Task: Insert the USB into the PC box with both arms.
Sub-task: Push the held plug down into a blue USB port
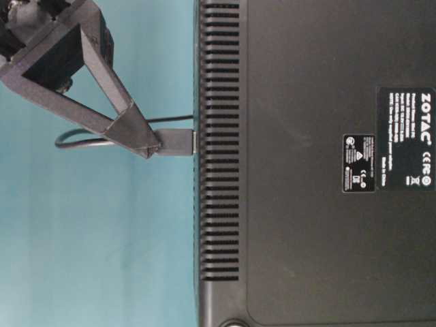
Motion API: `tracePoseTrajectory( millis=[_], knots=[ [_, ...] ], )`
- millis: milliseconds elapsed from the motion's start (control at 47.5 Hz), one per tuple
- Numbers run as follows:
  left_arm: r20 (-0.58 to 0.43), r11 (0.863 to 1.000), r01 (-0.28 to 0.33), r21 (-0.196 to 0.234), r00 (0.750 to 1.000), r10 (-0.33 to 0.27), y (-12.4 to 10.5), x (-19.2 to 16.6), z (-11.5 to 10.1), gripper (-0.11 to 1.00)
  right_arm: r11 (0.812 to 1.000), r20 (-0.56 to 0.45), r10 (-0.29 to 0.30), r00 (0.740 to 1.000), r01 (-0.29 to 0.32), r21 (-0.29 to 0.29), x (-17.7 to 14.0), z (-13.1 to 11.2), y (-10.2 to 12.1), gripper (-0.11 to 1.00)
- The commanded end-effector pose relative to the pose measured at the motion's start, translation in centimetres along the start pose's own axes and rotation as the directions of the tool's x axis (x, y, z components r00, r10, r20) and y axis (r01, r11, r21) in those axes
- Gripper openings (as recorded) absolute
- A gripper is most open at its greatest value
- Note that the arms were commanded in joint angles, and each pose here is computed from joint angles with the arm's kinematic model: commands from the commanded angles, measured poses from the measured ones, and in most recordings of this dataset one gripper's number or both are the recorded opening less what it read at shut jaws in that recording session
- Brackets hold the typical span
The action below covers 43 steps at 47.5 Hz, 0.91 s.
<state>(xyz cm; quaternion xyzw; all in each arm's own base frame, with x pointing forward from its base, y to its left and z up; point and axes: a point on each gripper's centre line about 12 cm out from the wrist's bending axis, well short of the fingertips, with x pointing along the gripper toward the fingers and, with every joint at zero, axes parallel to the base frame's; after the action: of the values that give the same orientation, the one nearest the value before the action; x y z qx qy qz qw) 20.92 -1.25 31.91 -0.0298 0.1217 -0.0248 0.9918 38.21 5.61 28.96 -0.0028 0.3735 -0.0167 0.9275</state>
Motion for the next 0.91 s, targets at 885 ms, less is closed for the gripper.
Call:
tracePoseTrajectory(
  millis=[885],
  knots=[
    [0.011, 1.000, 0.002, 0.000, 1.000, -0.002, 0.0, 0.0, 0.2, 0.00, 0.999, -0.042, 0.037, 0.998, -0.035, 0.042, 0.7, -0.9, 0.9, 0.09]
  ],
)
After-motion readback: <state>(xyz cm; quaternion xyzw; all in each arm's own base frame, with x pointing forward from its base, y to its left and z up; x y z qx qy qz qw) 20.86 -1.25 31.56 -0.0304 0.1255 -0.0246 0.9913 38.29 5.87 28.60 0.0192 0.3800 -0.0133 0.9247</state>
